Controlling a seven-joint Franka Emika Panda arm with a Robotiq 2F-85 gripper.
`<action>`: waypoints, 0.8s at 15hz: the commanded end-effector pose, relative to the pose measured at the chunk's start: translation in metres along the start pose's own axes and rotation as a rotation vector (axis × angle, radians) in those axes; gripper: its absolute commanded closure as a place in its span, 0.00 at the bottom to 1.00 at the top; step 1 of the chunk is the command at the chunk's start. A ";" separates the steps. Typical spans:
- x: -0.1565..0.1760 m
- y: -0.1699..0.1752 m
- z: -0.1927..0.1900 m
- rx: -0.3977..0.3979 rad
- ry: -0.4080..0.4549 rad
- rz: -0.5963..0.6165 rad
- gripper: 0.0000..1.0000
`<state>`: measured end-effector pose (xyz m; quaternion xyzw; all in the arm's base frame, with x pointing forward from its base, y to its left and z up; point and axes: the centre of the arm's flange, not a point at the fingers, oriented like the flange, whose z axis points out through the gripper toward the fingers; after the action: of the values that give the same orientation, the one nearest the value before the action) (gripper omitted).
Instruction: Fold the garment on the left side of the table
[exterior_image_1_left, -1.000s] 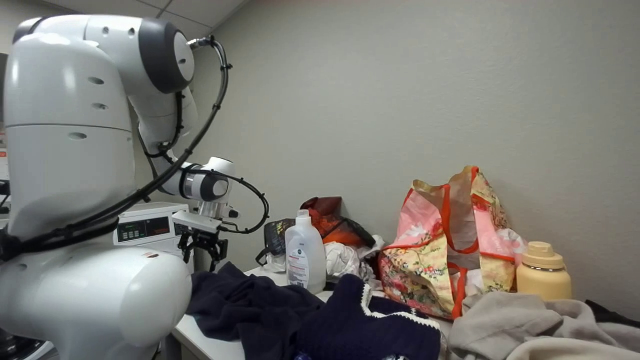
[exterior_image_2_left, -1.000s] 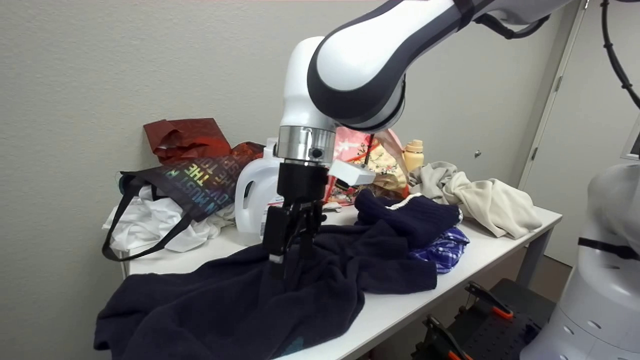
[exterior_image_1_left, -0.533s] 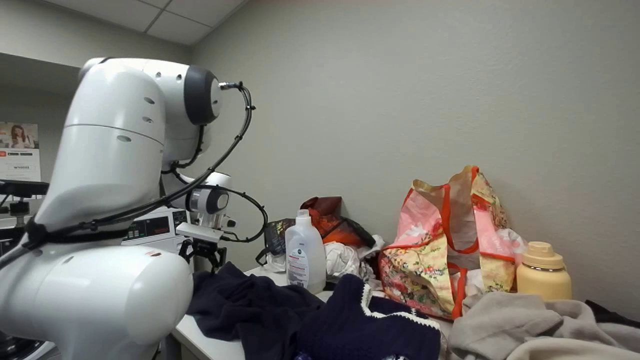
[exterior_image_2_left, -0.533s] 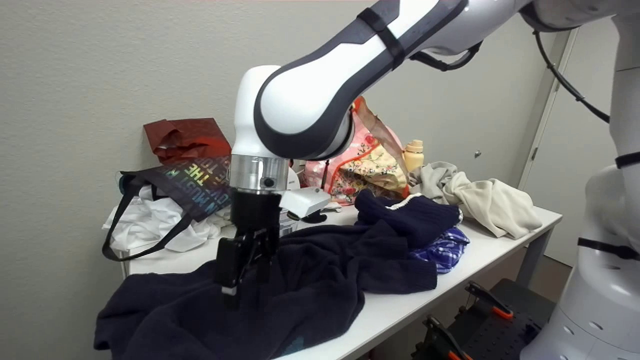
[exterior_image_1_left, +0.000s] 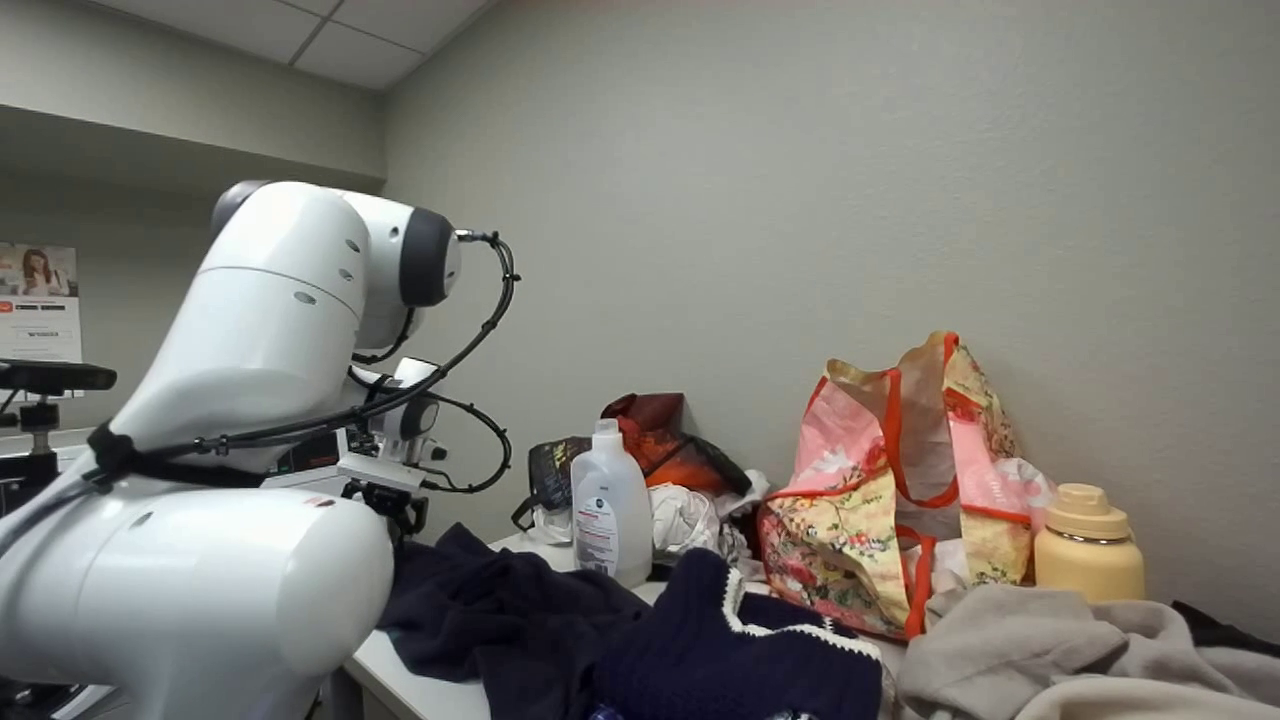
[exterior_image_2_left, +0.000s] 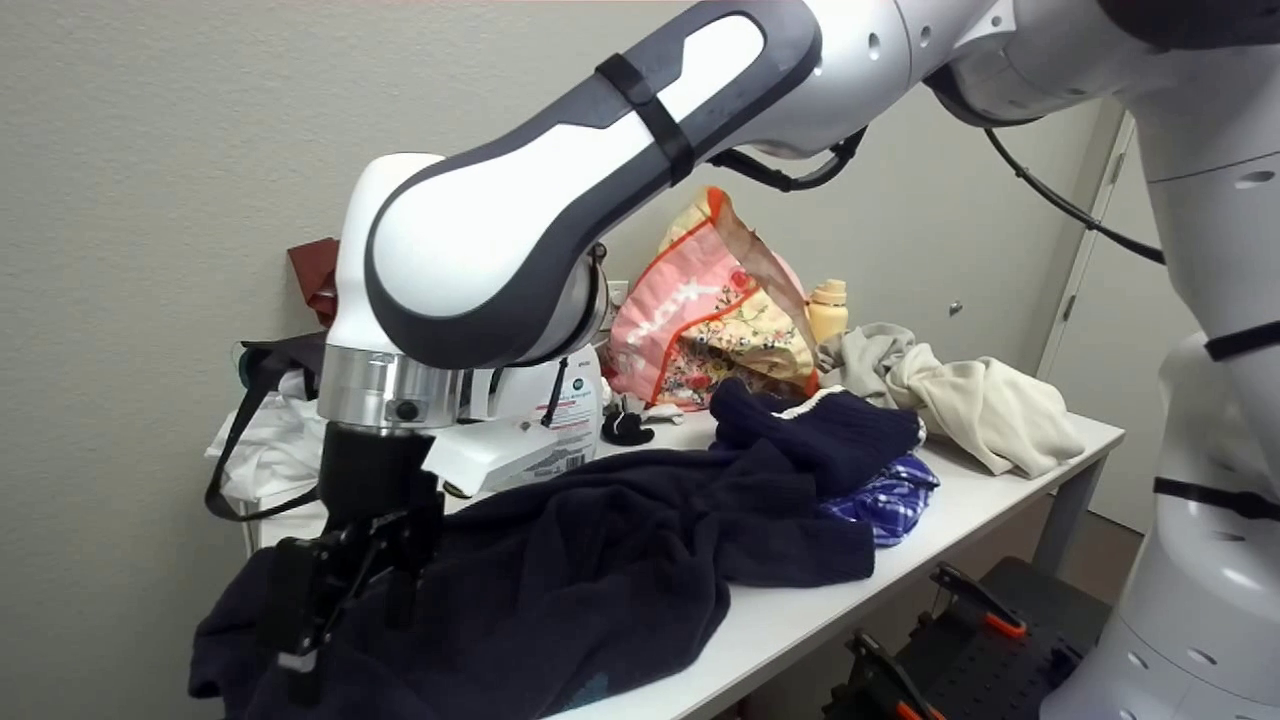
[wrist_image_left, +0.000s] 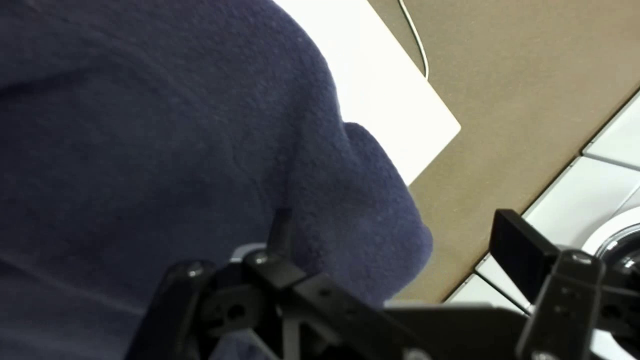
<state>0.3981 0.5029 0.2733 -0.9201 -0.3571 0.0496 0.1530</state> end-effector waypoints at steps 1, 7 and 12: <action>0.026 -0.030 0.010 -0.008 0.008 -0.033 0.00; 0.042 -0.054 0.044 -0.096 0.002 -0.039 0.00; 0.056 -0.063 0.063 -0.185 0.025 -0.009 0.00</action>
<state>0.3796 0.5791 0.2354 -0.9217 -0.3759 0.0170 0.0942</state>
